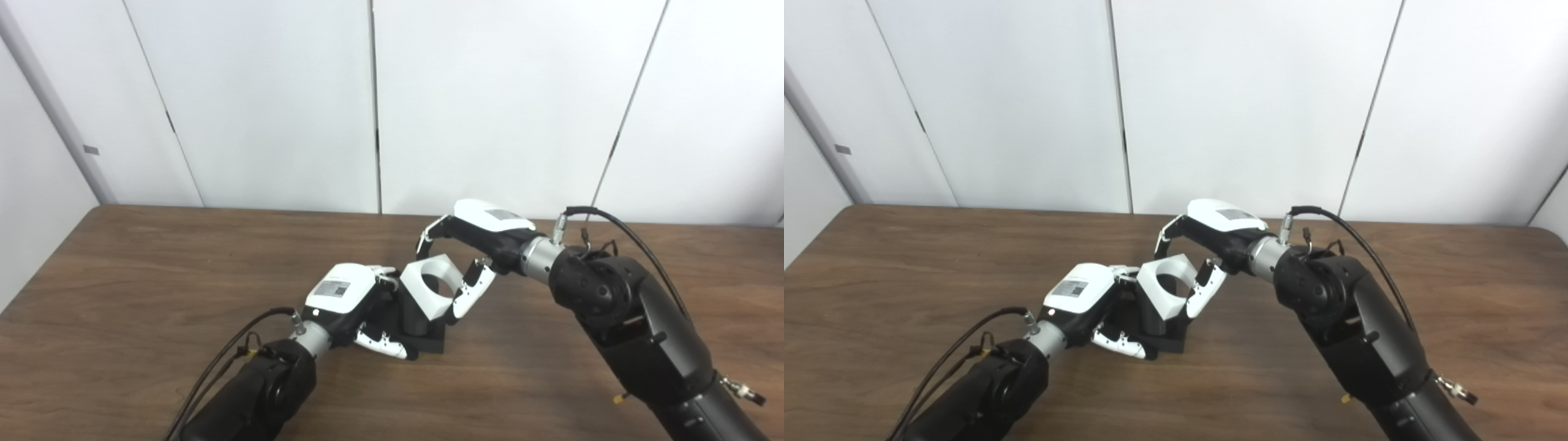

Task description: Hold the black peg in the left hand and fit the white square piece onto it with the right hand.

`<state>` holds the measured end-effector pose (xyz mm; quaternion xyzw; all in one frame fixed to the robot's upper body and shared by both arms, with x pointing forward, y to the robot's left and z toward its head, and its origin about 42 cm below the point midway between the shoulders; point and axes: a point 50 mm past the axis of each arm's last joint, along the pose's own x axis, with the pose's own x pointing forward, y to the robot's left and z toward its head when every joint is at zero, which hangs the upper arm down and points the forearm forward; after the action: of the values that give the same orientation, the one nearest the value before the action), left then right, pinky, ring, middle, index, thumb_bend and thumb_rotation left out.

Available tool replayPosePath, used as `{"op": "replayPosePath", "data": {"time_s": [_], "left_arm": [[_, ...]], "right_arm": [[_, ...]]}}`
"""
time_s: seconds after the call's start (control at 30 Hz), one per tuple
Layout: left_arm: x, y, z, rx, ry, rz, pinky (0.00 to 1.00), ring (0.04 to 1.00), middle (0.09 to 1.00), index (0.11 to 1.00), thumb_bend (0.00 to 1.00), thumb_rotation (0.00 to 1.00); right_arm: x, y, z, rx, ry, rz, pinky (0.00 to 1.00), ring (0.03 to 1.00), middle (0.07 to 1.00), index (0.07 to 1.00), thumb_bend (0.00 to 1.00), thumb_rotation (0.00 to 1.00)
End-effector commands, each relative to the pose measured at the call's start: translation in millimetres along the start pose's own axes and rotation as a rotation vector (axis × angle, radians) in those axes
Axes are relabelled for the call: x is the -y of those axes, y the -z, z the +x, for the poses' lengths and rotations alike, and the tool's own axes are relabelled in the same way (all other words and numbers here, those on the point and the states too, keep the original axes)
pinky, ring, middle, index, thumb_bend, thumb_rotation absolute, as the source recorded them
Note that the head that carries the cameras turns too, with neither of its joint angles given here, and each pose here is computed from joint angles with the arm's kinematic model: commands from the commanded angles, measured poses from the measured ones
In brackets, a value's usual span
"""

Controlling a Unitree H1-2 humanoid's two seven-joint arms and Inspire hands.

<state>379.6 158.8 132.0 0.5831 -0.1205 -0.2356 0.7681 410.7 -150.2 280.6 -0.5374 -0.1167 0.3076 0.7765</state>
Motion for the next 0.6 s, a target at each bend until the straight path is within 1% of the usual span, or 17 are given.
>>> {"op": "replayPosePath", "data": {"time_s": [0.0,0.13,0.33,0.47,0.57], "left_arm": [[61,-12,-17,-0.005,0.265,-0.004,0.77,0.878,0.872,0.491,0.52,0.07],[61,-14,-17,-0.008,0.266,-0.004,0.78,0.886,0.874,0.492,0.52,0.07],[60,-18,-16,-0.006,0.264,-0.013,0.77,0.882,0.878,0.491,0.52,0.07],[60,-19,-15,-0.002,0.269,-0.013,0.78,0.885,0.876,0.491,0.52,0.07],[61,-19,-15,0.001,0.267,-0.016,0.78,0.884,0.87,0.491,0.52,0.07]], "right_arm": [[19,-16,7,0.07,0.055,-0.026,0.8,0.841,0.757,0.479,0.52,0.13],[15,-15,10,0.069,0.048,-0.015,0.79,0.835,0.756,0.479,0.52,0.13],[9,-15,15,0.065,0.036,-0.004,0.79,0.836,0.759,0.479,0.52,0.13],[8,-18,19,0.062,0.029,-0.002,0.8,0.842,0.762,0.479,0.52,0.13],[7,-19,21,0.063,0.027,0.0,0.8,0.836,0.761,0.479,0.52,0.13]]}}
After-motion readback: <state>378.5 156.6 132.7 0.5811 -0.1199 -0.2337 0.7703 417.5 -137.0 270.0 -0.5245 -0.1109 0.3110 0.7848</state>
